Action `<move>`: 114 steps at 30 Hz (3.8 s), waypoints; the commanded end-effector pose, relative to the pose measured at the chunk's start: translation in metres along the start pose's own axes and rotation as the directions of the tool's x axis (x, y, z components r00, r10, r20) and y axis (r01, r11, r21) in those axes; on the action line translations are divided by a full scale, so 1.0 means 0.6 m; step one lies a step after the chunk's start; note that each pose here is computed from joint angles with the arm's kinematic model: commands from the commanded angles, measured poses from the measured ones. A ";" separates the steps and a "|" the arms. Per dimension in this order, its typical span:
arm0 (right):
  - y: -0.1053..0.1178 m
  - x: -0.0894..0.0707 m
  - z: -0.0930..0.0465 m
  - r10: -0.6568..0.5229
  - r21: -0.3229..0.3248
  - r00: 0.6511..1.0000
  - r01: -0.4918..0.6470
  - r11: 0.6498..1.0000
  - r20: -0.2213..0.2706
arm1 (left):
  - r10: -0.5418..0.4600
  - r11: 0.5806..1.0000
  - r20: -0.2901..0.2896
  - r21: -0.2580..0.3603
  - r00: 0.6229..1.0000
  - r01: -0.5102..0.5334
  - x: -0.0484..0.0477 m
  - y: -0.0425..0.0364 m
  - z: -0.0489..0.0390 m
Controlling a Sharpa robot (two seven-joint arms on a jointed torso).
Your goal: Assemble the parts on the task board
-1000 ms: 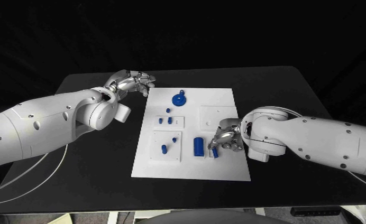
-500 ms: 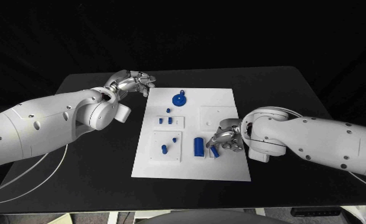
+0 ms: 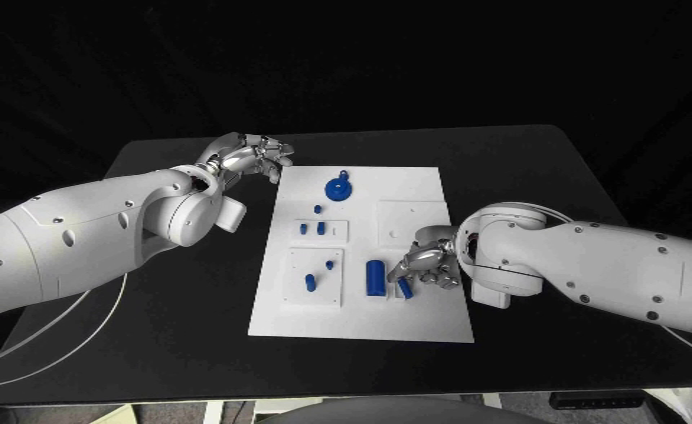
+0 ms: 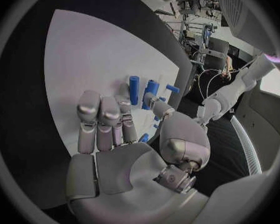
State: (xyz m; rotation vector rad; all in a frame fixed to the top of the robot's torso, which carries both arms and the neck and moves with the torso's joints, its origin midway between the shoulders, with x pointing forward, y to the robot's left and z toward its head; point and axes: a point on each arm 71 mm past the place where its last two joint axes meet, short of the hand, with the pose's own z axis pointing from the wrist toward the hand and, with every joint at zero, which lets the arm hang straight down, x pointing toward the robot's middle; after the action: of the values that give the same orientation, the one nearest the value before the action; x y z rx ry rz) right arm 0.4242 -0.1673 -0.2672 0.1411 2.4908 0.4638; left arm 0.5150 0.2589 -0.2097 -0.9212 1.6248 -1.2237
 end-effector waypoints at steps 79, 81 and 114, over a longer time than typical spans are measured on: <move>0.004 0.018 -0.021 -0.133 -0.055 0.989 0.129 0.990 -0.068 | 0.009 1.000 -0.016 -0.001 1.000 -0.009 0.001 0.000 -0.001; 0.004 0.017 -0.021 -0.131 -0.054 0.989 0.128 0.990 -0.064 | 0.009 1.000 -0.017 -0.001 1.000 -0.009 0.001 0.000 -0.001; -0.001 0.018 0.001 -0.161 -0.034 0.987 0.160 0.986 -0.026 | 0.008 1.000 -0.019 -0.001 1.000 -0.009 0.002 0.000 -0.001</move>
State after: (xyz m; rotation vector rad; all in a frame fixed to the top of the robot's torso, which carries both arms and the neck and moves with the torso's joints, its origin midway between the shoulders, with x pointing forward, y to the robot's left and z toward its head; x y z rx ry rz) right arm 0.4155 -0.1635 -0.2711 -0.0683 2.5001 0.4604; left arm 0.5147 0.2605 -0.2107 -0.9196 1.6368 -1.2108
